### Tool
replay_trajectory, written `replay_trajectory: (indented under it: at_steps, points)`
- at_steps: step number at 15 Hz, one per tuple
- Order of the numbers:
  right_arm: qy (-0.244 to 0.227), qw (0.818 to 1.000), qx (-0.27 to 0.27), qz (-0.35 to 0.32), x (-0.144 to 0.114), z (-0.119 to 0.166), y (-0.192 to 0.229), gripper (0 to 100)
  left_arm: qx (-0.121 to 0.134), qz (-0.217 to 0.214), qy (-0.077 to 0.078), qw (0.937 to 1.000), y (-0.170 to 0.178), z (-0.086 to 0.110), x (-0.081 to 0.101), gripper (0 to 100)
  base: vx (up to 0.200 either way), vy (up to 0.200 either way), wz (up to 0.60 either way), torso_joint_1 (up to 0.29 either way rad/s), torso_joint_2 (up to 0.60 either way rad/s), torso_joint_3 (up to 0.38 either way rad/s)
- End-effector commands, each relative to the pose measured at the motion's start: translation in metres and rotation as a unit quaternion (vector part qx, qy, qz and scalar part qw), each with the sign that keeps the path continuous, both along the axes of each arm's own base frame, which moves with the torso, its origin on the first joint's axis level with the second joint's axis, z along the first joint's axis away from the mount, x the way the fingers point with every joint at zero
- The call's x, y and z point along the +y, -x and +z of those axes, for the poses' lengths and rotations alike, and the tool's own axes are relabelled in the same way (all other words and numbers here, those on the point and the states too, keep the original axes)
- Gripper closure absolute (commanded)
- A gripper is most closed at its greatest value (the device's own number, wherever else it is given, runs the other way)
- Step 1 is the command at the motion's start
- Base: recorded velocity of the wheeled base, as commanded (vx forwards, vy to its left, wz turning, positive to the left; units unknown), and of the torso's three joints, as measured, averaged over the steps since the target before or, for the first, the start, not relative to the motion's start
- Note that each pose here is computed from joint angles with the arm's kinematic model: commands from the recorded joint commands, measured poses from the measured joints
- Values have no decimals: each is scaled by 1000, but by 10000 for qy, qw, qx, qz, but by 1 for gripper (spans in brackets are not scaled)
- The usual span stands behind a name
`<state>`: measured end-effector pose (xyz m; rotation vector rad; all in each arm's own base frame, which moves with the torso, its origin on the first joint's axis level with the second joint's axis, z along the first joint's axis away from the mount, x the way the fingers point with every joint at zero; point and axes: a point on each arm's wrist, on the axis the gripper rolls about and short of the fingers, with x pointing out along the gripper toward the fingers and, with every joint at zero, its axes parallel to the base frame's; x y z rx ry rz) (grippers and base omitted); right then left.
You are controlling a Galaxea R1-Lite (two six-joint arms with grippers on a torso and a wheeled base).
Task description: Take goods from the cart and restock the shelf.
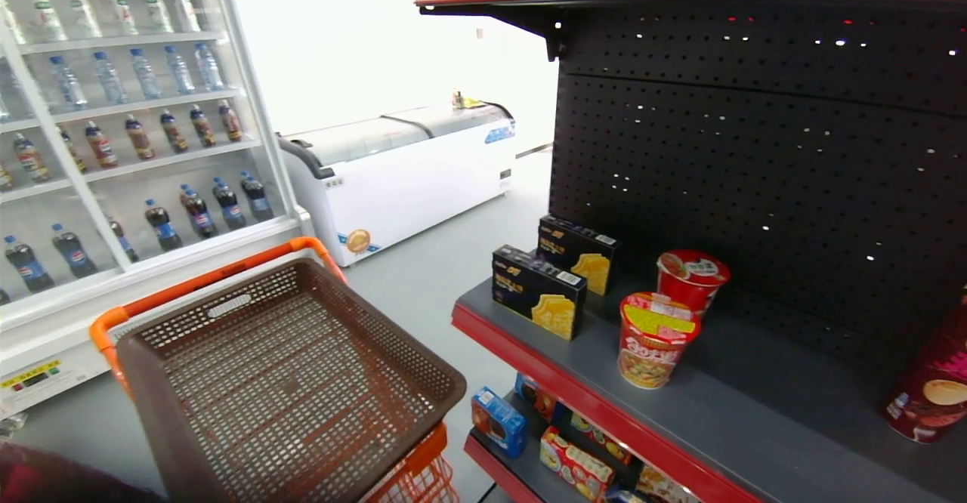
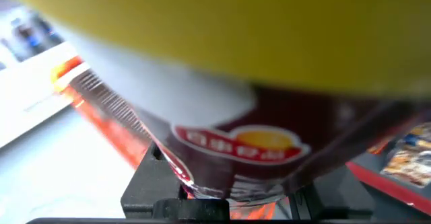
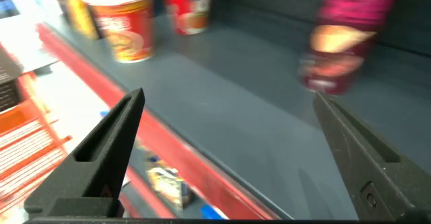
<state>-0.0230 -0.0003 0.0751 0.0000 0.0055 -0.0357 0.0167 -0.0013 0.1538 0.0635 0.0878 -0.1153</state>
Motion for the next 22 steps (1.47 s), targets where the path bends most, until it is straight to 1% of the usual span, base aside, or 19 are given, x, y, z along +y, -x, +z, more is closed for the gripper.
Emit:
replay_trajectory:
  at_steps: [1,3,6,9,12,20,22]
  points:
    - [0,10000,11,2,0,0,0,0,-119,-25,20,9999,4,0,1,100,0,0,-600,22,2,-7]
    - [0,10000,11,-5,0,0,0,0,-74,-40,11,10000,8,-2,2,100,0,0,-600,2,0,5]
    - [0,10000,11,2,0,0,0,0,-29,-56,2,10000,24,-9,5,100,0,0,-600,2,5,2]
    - [0,10000,11,2,0,0,0,0,39,-71,-13,10000,36,-17,8,100,0,0,0,0,0,0]
    - [0,10000,11,-5,0,0,0,0,24,-71,-10,10000,38,-19,8,100,0,0,0,0,0,0]
    - [7,10000,11,18,0,0,0,0,31,-41,-13,10000,38,-21,8,100,0,0,-600,5,4,2]
    - [7,10000,11,25,0,0,0,0,24,-41,-11,10000,38,-20,8,100,0,0,0,0,0,0]
